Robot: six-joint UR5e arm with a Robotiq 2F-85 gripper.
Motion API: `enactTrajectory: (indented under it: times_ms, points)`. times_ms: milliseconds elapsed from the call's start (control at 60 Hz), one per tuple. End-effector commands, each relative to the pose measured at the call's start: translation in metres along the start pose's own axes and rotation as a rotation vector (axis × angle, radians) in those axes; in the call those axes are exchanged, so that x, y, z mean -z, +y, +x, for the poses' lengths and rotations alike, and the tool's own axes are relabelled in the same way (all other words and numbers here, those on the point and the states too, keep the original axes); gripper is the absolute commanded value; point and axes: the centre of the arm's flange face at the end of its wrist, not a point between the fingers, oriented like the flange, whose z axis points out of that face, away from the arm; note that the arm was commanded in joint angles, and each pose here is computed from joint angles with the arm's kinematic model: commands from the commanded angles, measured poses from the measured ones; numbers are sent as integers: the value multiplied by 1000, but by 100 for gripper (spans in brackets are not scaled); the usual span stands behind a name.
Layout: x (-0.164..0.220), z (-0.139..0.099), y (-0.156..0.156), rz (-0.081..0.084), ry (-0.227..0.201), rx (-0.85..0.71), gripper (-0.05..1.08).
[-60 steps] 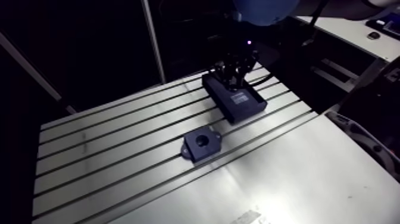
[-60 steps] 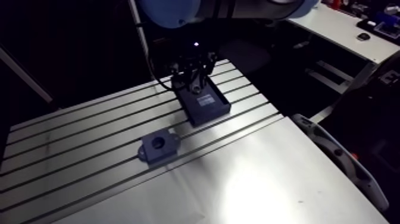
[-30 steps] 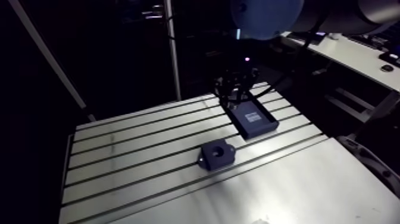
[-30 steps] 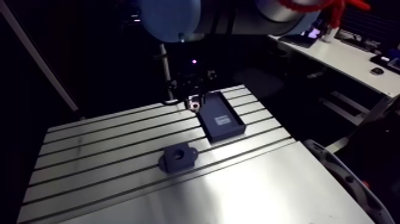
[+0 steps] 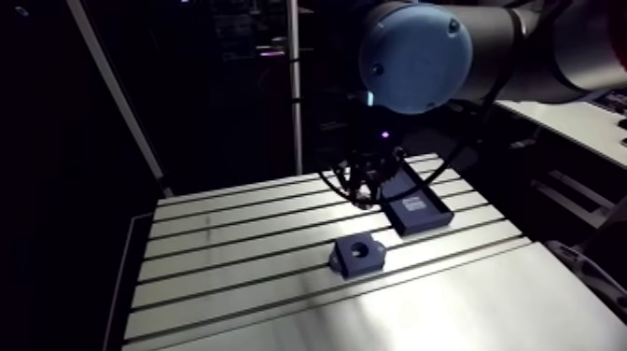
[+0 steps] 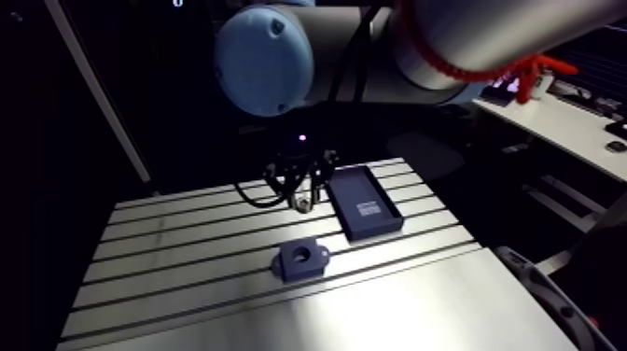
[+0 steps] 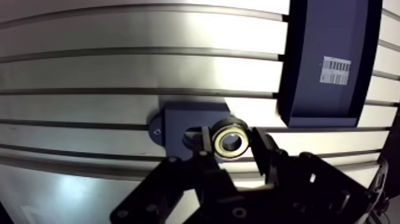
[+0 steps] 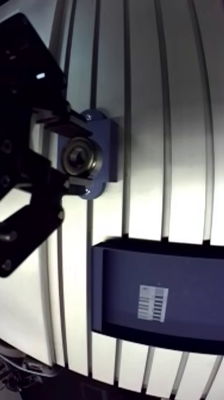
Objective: Pick up the bearing and press it into the housing until flush.
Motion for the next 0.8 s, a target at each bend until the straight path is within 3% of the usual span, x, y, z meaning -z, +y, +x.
enactTrajectory:
  times_ms: [17, 233, 417, 583, 800]
  points:
    - [-11, -13, -7, 0, 0, 1, 71]
    - [-19, -24, -11, 5, -14, 3, 71]
    - [-30, -31, -16, 22, -31, 6, 71]
    - [-33, -30, -18, 14, 0, 10, 72]
    - [-39, -33, -20, 15, -8, 9, 72]
